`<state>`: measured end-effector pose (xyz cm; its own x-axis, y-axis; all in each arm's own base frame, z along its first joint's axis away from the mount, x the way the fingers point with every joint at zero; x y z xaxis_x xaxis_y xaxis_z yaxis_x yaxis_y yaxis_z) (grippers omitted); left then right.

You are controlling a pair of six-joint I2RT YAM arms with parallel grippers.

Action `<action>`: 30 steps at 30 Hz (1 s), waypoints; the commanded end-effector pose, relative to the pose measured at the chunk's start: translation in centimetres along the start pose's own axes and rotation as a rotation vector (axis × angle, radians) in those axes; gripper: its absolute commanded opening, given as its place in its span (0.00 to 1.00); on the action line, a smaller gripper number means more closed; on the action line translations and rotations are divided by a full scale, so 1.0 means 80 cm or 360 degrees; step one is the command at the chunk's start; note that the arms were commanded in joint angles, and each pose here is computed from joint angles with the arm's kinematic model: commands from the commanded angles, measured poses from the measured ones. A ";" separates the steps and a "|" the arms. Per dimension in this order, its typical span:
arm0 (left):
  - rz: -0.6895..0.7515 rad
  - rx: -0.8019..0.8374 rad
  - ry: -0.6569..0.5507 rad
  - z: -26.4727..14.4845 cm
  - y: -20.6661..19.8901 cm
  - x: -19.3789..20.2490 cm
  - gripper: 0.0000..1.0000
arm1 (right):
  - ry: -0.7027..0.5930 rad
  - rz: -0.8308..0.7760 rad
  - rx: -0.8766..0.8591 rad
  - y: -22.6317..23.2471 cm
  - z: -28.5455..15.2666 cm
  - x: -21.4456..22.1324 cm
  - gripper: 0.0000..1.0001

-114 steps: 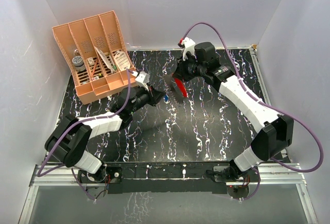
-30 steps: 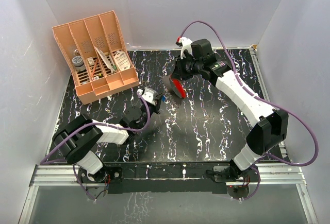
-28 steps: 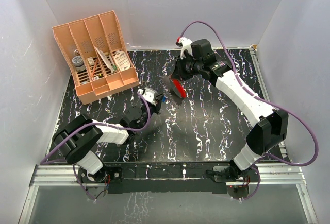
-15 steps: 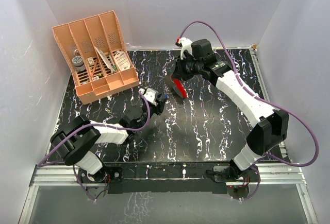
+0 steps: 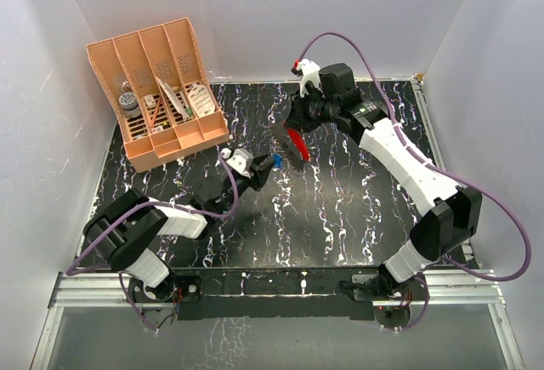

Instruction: Put the keys on the keyring

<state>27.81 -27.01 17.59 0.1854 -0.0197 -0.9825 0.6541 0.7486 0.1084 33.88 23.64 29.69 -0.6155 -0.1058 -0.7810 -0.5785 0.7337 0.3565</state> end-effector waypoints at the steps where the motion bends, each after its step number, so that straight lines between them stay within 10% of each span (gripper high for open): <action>1: -0.0088 0.0180 -0.0221 -0.009 0.010 -0.017 0.33 | -0.0185 -0.0110 -0.0075 0.023 -0.035 -0.034 0.00; 17: -0.0094 0.0404 -0.0361 -0.006 0.008 -0.025 0.34 | -0.0174 -0.0133 -0.0128 0.029 -0.040 -0.028 0.00; 30: -0.0210 0.0279 -0.0360 -0.008 0.057 -0.072 0.58 | -0.0057 -0.0129 -0.0008 0.001 -0.018 0.010 0.00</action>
<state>28.99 -23.50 18.79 0.1428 -0.2038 -0.9686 0.7817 0.6234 -0.0159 32.45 23.04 28.43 -0.6117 -0.1534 -0.7761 -0.6100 0.7160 0.3393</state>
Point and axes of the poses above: each gripper's point midway between its finger pads, its own z axis out along the fingers, its own y axis along the line the jaws close on, x = y × z, the point moved 4 cm from there along -z, back along the fingers, and after that the axes turned 8 degrees about z, right-handed, at the moved point
